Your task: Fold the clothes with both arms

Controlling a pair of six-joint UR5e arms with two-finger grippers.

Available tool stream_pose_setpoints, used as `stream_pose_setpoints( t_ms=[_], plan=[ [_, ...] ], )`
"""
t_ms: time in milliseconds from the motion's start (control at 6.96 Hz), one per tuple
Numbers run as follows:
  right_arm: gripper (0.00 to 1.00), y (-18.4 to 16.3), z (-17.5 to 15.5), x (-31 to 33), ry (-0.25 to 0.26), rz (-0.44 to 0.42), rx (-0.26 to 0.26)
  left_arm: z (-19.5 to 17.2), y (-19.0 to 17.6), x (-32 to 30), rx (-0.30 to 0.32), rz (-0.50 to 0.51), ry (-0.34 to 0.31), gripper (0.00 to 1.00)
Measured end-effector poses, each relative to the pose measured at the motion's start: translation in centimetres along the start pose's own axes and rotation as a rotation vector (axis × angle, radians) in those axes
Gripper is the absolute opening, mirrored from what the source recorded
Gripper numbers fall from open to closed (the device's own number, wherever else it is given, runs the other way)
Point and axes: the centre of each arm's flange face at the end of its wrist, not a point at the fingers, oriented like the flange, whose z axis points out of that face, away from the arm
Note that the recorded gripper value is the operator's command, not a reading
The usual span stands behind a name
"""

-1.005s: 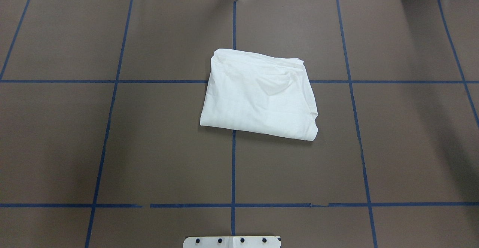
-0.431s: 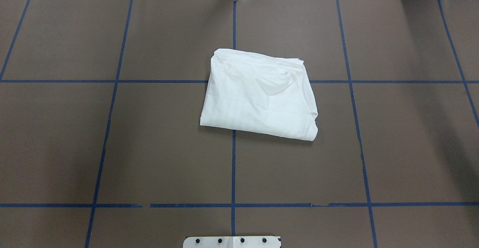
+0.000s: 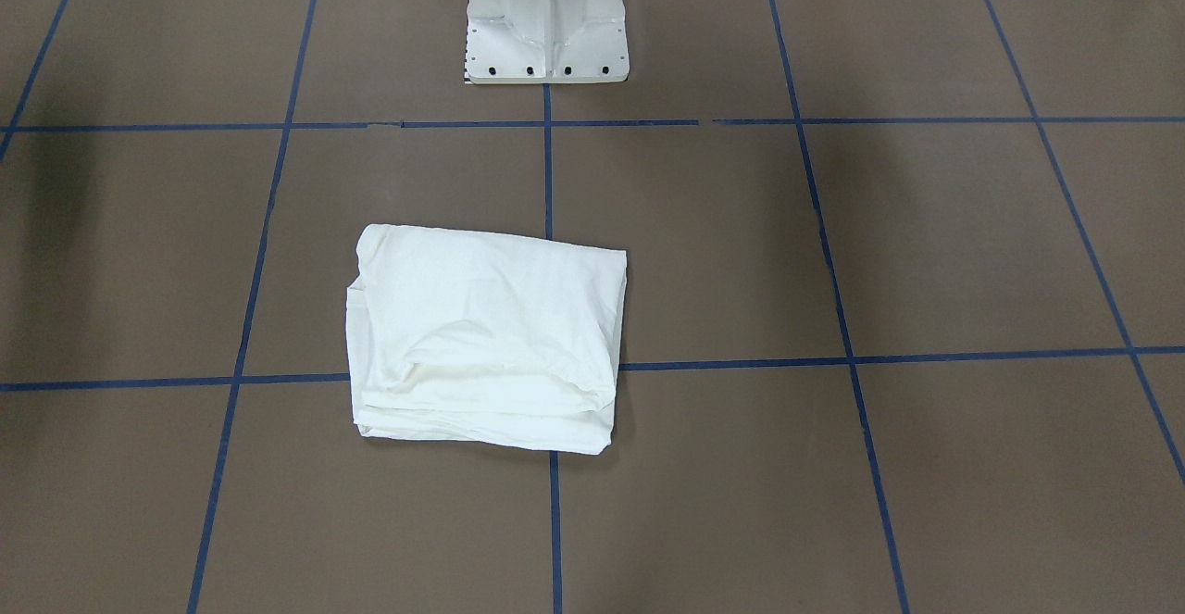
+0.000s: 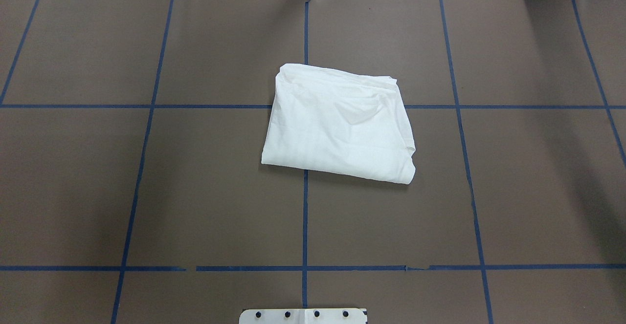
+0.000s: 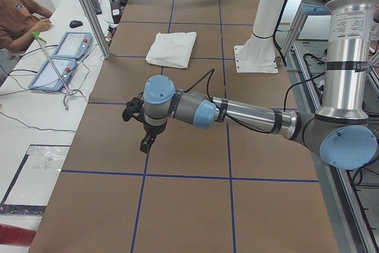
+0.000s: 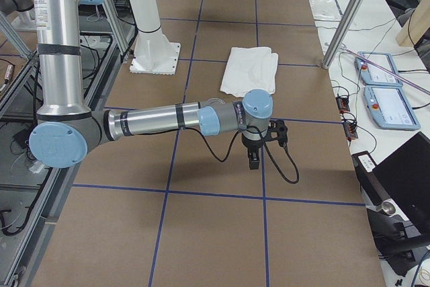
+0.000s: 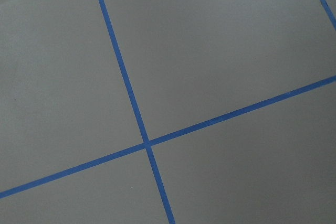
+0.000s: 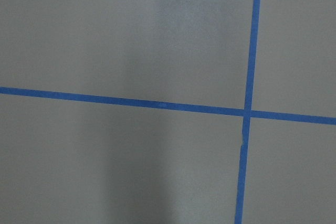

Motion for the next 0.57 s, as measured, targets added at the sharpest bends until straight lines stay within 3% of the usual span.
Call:
stream_pose_setpoints(
  t_ms=[574],
  plan=[
    [1.0, 0.1, 0.3, 0.3, -0.003, 0.007, -0.007, 0.7, 2.5, -0.5, -0.028, -0.029, 0.003, 1.0]
  ],
)
